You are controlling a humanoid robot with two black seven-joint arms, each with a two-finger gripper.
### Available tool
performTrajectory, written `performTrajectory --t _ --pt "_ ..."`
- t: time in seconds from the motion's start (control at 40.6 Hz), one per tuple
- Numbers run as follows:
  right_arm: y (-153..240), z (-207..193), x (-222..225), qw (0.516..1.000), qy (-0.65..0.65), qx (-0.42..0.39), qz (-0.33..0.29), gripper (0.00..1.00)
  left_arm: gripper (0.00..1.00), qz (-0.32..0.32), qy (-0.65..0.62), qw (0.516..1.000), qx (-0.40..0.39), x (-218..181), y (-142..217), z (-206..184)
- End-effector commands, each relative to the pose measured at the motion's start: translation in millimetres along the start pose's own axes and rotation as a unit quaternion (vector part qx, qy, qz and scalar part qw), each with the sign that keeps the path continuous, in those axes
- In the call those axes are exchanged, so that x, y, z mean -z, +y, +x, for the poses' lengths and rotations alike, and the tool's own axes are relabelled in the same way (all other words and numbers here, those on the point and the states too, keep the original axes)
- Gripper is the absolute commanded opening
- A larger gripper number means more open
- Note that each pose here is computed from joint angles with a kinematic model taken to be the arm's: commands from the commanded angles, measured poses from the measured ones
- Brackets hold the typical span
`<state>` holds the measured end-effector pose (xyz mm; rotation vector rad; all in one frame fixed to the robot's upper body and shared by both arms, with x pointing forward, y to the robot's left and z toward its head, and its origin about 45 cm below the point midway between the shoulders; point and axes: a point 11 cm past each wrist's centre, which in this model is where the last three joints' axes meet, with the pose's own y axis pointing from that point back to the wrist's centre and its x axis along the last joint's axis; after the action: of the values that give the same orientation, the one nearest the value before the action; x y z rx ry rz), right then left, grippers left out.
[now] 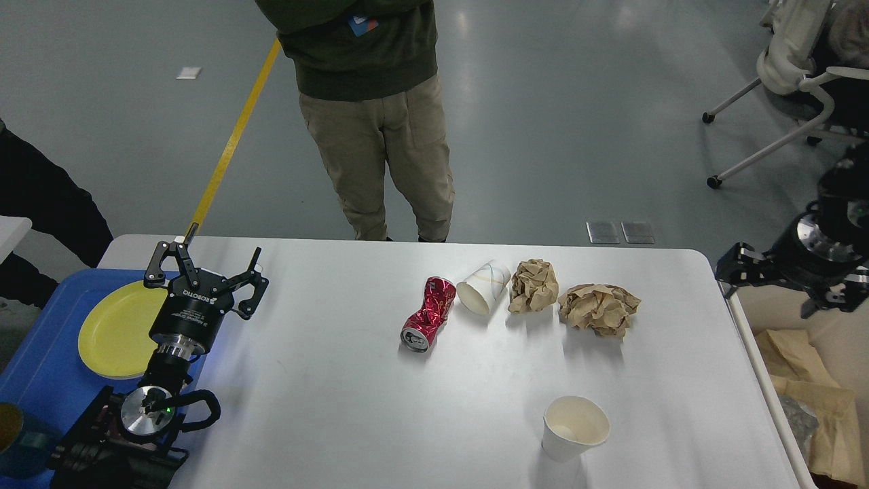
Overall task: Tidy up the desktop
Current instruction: 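Raise the right gripper out of the bin above the table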
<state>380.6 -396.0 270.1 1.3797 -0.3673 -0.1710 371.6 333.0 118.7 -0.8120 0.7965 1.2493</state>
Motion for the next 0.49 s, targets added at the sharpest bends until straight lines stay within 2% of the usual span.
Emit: performTrajectory --t 0.0,0.074,0.271,0.468 --pt "55.1 -3.8 45.1 0.997 0.078 0.015 0.008 1.0 0.96 0.0 0.0 1.0 0.0 -0.4 0.0 0.0" --pt "85.4 -10.9 64.2 0.993 0.116 0.029 0.01 1.0 0.96 0.0 0.0 1.0 0.0 -0.4 0.0 0.0" --pt "153.2 -49.8 92.6 0.986 0.152 0.037 0.061 1.0 0.96 -0.002 0.0 1.0 0.0 -0.9 0.0 0.1" --pt "170.2 -91.4 106.1 0.98 0.185 0.021 0.077 0.99 0.96 -0.002 0.0 1.0 0.0 -0.9 0.0 0.1"
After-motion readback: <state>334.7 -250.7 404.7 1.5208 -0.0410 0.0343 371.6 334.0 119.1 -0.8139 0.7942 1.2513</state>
